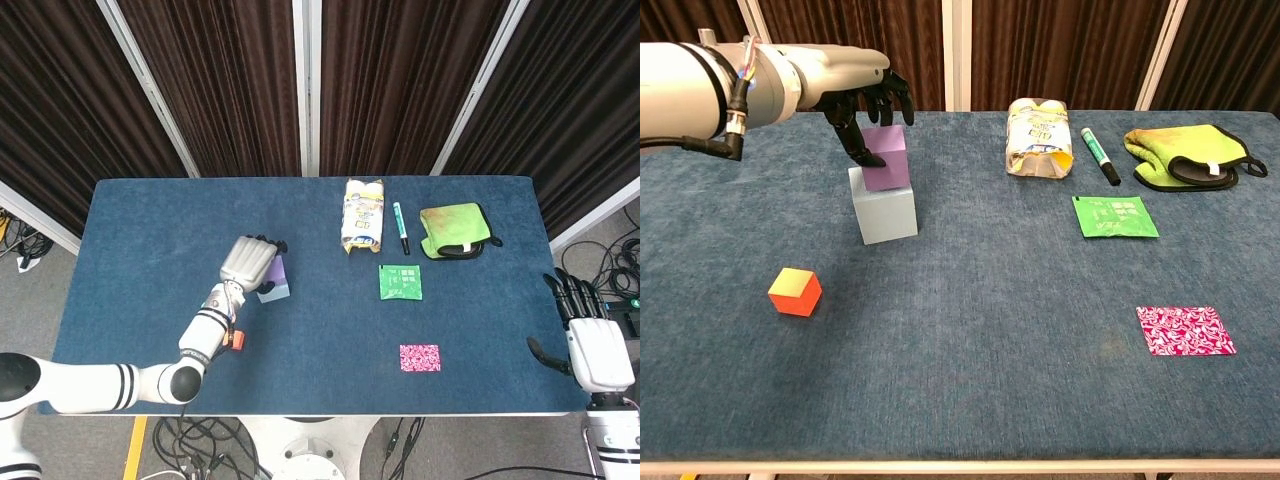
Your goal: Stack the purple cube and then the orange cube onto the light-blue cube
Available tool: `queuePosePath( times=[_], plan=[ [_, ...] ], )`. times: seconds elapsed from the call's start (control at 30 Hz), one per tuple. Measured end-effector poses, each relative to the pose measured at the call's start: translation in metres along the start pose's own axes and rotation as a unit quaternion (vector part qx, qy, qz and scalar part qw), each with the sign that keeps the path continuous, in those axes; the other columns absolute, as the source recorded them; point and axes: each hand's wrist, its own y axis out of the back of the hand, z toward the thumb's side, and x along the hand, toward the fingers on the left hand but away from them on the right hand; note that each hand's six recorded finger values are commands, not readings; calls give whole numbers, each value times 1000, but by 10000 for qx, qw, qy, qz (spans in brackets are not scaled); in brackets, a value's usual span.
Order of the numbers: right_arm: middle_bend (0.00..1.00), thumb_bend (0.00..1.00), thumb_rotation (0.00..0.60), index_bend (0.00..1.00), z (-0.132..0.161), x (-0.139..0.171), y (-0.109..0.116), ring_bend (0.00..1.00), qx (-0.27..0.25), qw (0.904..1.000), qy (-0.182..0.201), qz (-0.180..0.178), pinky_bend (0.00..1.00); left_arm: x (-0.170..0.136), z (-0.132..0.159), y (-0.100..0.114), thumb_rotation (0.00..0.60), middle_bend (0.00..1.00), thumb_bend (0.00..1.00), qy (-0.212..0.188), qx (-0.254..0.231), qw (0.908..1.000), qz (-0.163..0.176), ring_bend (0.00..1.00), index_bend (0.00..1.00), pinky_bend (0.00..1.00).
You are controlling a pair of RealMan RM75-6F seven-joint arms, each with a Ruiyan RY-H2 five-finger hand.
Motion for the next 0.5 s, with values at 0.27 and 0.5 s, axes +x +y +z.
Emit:
queuePosePath(
  times=[0.27,0.5],
  plan=[
    [0,176,600,0,1,0,-2,0,44,10000,-9,6,0,1,-5,-4,600,576,315,-47,91,9999,-90,329,362,368],
    [0,177,600,0,1,-1,-3,0,58,10000,-12,11,0,4,-12,-7,600,568,315,36,-2,9999,-99,329,362,367]
  ],
)
